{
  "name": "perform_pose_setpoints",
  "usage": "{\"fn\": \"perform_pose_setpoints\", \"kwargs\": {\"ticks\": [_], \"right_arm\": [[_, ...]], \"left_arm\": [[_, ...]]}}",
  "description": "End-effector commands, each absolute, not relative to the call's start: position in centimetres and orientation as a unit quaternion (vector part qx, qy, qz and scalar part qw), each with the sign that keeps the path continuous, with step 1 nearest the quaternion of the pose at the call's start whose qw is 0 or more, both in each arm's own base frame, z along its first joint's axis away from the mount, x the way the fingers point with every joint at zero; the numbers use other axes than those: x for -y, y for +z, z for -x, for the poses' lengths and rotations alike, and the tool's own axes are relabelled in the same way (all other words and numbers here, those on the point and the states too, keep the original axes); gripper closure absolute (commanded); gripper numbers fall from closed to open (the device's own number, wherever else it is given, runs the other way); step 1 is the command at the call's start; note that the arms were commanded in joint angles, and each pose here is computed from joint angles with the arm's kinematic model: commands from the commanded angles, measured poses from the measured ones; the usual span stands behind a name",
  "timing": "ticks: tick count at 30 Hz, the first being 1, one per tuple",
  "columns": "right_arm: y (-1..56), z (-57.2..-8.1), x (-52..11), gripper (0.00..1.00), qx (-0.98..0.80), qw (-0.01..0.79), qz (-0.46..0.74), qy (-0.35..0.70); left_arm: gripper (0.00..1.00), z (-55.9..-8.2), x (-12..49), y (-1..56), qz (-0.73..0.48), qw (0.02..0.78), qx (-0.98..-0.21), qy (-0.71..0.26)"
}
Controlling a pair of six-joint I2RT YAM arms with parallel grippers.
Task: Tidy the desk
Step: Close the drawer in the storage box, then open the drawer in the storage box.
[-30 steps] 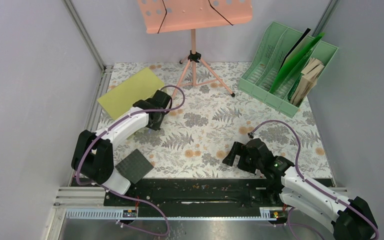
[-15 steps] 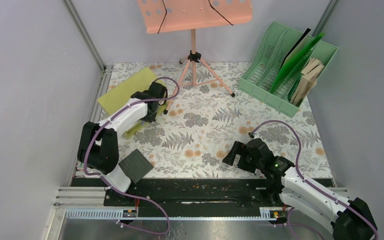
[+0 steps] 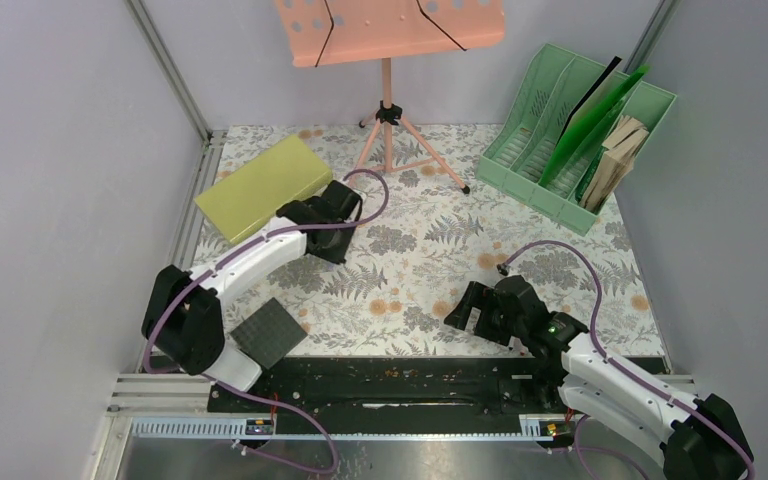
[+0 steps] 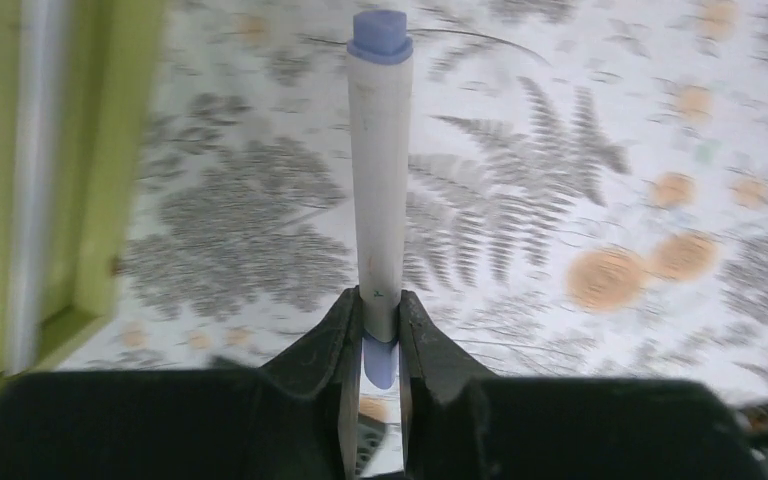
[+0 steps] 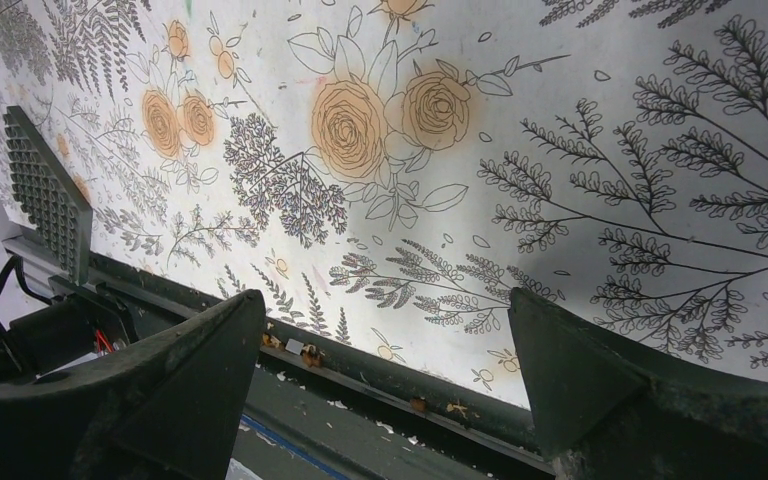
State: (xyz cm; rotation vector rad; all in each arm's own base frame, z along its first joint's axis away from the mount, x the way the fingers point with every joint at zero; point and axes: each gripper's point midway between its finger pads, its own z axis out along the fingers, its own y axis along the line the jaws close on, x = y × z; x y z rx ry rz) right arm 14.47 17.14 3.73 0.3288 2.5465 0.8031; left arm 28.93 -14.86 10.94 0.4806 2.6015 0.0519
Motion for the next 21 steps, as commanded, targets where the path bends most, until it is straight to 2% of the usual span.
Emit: {"fn": "perform_pose_setpoints", "kwargs": {"ticks": [1,8,9,11,14,15,18,21], "right_arm": [[3.9,-14.6,-17.3,0.01,-0.918,0.225,-0.123,0.301],[3.8,-14.6,-17.2,0.02,-0.918,0.225,-0.125,0.302],[3.8,-14.5,-17.2,0.02,-0.918,0.225,-0.124,0.302],[3.8,-14.6,-17.2,0.02,-0.917,0.226,-0.126,0.303],[3.8,-14.6,-17.2,0.02,-0.917,0.225,-0.127,0.303],[3.7,-14.6,-17.1,0.02,-0.917,0.225,-0.127,0.302],[3.8,-14.5,-17.2,0.01,-0.917,0.225,-0.127,0.303],[3.7,-14.5,-17.1,0.02,-0.917,0.224,-0.128,0.303]], "left_arm": [[1.0,-26.4,20.9,11.6,-0.176,0.198,-0.959,-0.099],[1.0,-24.0,24.3,8.1,-0.177,0.134,-0.971,-0.091],[0.97,-23.9,24.5,7.5,-0.175,0.125,-0.973,-0.087],[0.84,-23.8,24.6,6.4,-0.168,0.112,-0.976,-0.077],[0.53,-23.5,24.8,5.3,-0.169,0.099,-0.978,-0.069],[0.46,-23.7,24.7,5.2,-0.171,0.105,-0.978,-0.057],[0.33,-23.8,24.5,5.0,-0.174,0.116,-0.977,-0.046],[0.29,-24.0,24.2,5.6,-0.17,0.134,-0.975,-0.046]]}}
